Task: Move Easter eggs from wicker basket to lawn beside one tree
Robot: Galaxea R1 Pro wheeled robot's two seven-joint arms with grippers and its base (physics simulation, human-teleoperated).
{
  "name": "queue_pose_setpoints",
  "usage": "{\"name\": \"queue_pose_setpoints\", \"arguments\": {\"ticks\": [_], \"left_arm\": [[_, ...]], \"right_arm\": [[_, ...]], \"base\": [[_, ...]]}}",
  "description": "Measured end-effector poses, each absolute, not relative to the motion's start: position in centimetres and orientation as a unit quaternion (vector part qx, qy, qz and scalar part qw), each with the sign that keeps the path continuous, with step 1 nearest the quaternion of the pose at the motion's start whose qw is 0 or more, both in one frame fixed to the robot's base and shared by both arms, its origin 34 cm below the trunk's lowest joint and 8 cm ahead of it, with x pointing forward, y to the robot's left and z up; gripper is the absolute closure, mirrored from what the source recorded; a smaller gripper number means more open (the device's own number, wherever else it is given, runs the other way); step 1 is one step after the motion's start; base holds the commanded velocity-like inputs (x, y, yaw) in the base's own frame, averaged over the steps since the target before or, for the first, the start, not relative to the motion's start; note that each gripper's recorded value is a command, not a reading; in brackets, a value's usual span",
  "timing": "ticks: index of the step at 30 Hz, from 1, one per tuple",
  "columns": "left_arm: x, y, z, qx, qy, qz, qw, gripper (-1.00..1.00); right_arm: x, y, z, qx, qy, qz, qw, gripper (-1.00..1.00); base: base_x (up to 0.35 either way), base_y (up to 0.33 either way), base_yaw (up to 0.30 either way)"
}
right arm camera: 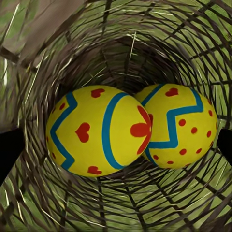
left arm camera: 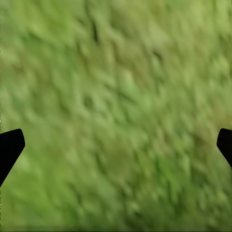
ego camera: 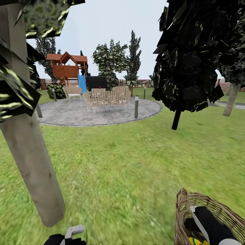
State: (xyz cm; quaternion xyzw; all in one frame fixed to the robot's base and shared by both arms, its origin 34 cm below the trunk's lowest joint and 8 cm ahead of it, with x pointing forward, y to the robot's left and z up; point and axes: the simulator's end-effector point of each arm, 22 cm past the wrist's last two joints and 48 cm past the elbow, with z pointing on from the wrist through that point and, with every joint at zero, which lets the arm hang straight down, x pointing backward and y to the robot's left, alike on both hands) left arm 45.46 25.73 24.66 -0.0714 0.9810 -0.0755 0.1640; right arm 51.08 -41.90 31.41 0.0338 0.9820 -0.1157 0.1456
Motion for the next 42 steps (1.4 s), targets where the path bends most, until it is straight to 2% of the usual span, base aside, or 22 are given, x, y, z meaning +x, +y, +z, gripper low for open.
{"name": "queue_pose_setpoints", "arguments": {"ticks": [7,11,14,39,42], "left_arm": [[45.8,26.6,24.2,-0.075,0.980,-0.072,0.169,-1.00],[48.9,29.4,25.2,-0.075,0.966,-0.046,0.243,-1.00],[49.1,29.8,25.0,-0.074,0.964,-0.042,0.251,-1.00],[46.6,29.3,21.1,-0.076,0.974,-0.041,0.208,-1.00],[46.6,29.2,21.1,-0.076,0.974,-0.044,0.207,-1.00]], "right_arm": [[50.4,-41.8,30.0,0.033,0.984,-0.115,0.131,-1.00],[50.1,-41.7,29.3,0.031,0.985,-0.115,0.123,-1.00],[49.8,-41.7,28.7,0.030,0.986,-0.116,0.116,-1.00],[47.7,-41.8,24.8,0.024,0.990,-0.118,0.072,-1.00],[47.7,-41.6,24.8,0.024,0.990,-0.117,0.073,-1.00]], "base": [[0.000,0.000,0.000],[0.000,0.000,0.000],[0.000,0.000,0.000],[0.000,0.000,0.000],[0.240,0.000,0.000]]}}
